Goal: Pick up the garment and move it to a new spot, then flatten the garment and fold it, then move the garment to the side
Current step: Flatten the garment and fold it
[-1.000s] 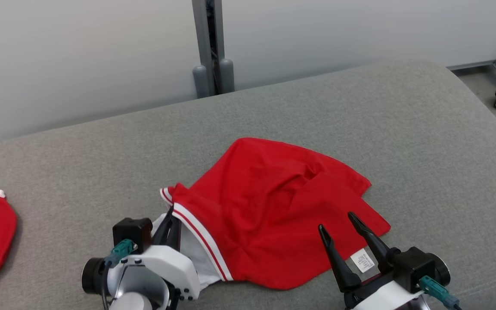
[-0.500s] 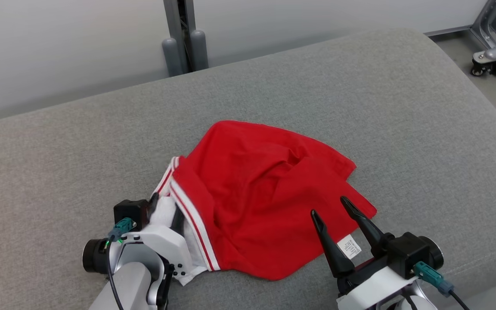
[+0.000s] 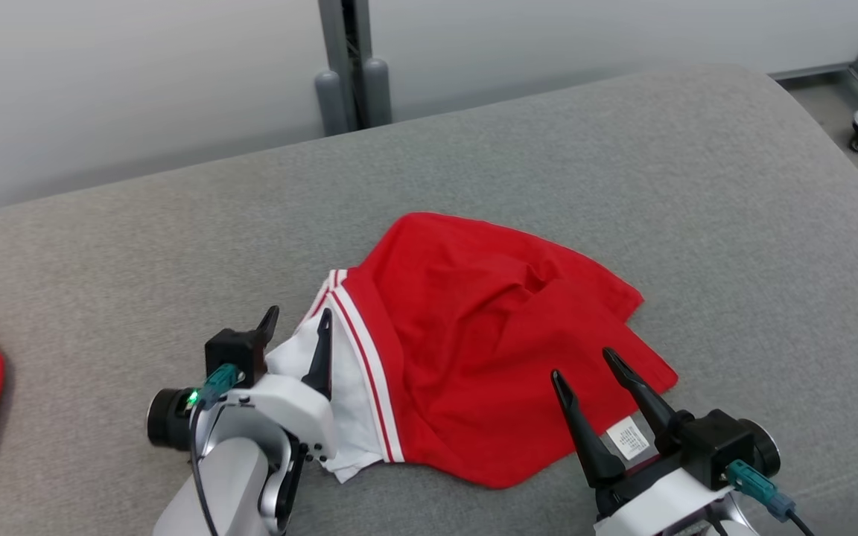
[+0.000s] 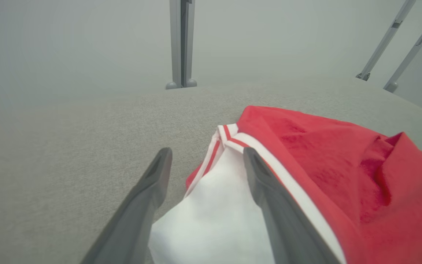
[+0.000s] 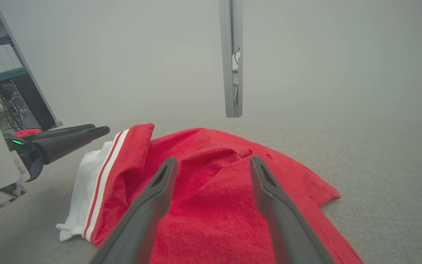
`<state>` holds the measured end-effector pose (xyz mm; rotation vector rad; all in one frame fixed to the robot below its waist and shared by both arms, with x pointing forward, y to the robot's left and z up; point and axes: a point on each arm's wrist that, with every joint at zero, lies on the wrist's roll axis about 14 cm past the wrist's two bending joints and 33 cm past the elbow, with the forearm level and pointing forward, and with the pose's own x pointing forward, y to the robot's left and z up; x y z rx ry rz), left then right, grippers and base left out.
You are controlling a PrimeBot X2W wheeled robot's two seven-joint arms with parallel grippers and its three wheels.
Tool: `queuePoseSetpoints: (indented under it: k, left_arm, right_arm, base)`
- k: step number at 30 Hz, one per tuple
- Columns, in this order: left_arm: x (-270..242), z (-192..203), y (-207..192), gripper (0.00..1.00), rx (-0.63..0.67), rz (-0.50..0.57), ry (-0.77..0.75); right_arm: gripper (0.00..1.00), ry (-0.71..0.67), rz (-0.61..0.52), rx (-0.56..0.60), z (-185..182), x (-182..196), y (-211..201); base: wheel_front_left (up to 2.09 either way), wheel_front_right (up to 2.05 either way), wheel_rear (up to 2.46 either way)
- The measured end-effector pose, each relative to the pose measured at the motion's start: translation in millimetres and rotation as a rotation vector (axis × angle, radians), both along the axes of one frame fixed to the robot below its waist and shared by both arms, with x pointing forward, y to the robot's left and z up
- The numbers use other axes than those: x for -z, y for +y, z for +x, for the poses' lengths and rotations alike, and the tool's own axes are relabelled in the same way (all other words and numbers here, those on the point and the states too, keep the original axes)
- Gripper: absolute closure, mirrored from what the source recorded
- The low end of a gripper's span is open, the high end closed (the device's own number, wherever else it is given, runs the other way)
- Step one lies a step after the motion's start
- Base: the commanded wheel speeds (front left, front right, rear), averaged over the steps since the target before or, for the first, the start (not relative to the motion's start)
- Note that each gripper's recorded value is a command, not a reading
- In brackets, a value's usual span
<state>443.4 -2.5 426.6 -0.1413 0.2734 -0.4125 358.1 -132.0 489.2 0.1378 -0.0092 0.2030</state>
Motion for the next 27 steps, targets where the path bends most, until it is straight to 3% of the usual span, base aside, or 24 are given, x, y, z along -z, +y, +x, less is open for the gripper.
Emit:
queuePoseSetpoints:
  k: [15,27]
  left_arm:
    - [-52,-55,90,0.0,-0.232,-0.043,-0.199]
    - [-66,-99,130,0.0,-0.366,0.006,-0.27]
  right_arm:
    - [0.0,-0.043,0.01,-0.119,-6,-12,38]
    - [0.0,-0.06,0.01,-0.086,-15,-16,27]
  base:
    - [0.0,0.0,0.0]
    - [0.0,0.0,0.0]
